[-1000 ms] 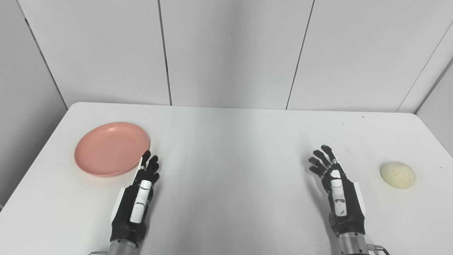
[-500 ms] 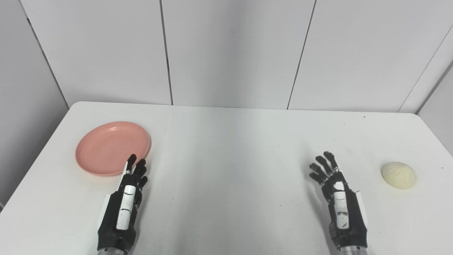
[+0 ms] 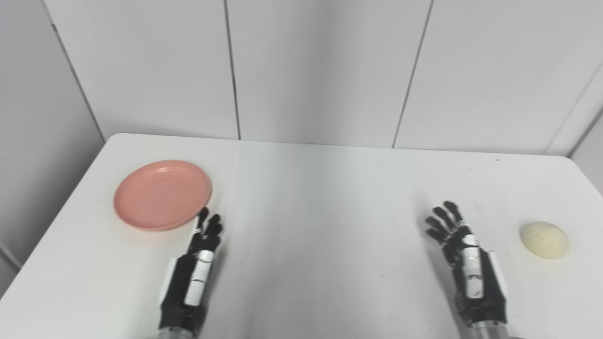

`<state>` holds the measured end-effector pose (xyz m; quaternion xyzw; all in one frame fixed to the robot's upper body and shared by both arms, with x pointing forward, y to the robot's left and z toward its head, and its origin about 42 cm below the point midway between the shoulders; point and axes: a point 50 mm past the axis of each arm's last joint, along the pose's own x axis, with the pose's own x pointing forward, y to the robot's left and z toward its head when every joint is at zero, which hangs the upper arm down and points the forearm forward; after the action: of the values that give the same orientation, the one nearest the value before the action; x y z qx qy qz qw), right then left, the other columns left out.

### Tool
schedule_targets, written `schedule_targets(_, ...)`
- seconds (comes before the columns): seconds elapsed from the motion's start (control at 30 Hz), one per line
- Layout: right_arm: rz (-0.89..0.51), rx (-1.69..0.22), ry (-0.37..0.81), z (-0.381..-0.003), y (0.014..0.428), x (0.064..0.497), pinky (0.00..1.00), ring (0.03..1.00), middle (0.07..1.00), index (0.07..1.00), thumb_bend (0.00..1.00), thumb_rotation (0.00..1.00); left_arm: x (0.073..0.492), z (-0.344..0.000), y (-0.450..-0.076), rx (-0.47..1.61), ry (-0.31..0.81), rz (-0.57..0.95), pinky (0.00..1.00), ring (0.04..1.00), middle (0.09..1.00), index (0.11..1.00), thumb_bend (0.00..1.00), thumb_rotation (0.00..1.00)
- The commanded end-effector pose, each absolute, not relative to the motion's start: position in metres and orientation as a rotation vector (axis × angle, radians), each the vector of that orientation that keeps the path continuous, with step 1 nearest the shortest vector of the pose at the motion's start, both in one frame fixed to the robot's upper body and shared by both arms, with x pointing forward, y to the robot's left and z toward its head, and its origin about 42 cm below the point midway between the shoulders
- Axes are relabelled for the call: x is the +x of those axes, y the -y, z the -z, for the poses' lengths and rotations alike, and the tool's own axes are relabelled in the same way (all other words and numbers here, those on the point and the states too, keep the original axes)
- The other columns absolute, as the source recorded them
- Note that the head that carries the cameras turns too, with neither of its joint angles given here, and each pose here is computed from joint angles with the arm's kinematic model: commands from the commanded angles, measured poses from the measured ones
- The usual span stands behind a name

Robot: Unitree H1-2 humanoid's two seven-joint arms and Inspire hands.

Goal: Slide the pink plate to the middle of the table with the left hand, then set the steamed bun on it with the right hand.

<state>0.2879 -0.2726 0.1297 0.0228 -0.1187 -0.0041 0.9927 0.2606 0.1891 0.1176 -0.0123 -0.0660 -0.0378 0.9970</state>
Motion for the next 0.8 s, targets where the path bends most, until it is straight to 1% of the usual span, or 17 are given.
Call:
schedule_targets(0.0, 0.017, 0.049, 0.195, -0.114, 0.278, 0.28, 0.87, 0.859, 0.894, 0.919, 0.75, 1.0, 0.268, -0.13, -0.182, -0.019, 0.219, 0.073, 1.0, 0.979, 0.973, 1.0, 0.77, 0.88)
schedule_targets(0.07, 0.014, 0.047, 0.183, -0.113, 0.28, 0.28, 0.85, 0.846, 0.884, 0.9, 0.76, 1.0, 0.268, -0.128, -0.179, -0.006, 0.224, 0.072, 0.99, 0.972, 0.968, 1.0, 0.78, 0.89)
schedule_targets(0.13, 0.008, 0.055, 0.169, -0.112, 0.281, 0.281, 0.84, 0.84, 0.882, 0.887, 0.76, 0.99, 0.269, -0.127, -0.177, 0.007, 0.232, 0.069, 0.97, 0.961, 0.959, 1.0, 0.76, 0.89)
schedule_targets(0.27, 0.004, 0.061, 0.145, -0.11, 0.281, 0.282, 0.85, 0.842, 0.883, 0.886, 0.76, 1.0, 0.27, -0.123, -0.175, 0.011, 0.247, 0.06, 0.96, 0.952, 0.956, 1.0, 0.75, 0.89)
schedule_targets(0.4, 0.005, 0.062, 0.135, -0.108, 0.282, 0.285, 0.83, 0.831, 0.864, 0.874, 0.78, 0.99, 0.274, -0.12, -0.173, 0.009, 0.261, 0.055, 0.95, 0.945, 0.953, 1.0, 0.75, 0.89)
schedule_targets(0.53, 0.011, 0.079, 0.125, -0.106, 0.281, 0.287, 0.82, 0.831, 0.869, 0.872, 0.8, 0.98, 0.277, -0.116, -0.173, 0.05, 0.27, 0.051, 0.92, 0.932, 0.954, 1.0, 0.76, 0.93)
schedule_targets(0.6, 0.01, 0.081, 0.122, -0.106, 0.279, 0.286, 0.82, 0.83, 0.872, 0.875, 0.82, 0.98, 0.278, -0.115, -0.175, 0.055, 0.272, 0.046, 0.91, 0.928, 0.952, 1.0, 0.76, 0.93)
schedule_targets(0.7, 0.004, 0.077, 0.122, -0.106, 0.275, 0.284, 0.81, 0.826, 0.869, 0.871, 0.85, 0.97, 0.275, -0.117, -0.178, -0.012, 0.324, 0.033, 0.87, 0.913, 0.932, 1.0, 0.73, 0.9)
schedule_targets(0.77, -0.007, 0.077, 0.117, -0.107, 0.271, 0.28, 0.81, 0.832, 0.875, 0.872, 0.85, 0.97, 0.272, -0.122, -0.181, -0.05, 0.4, 0.018, 0.82, 0.879, 0.872, 0.98, 0.73, 0.85)
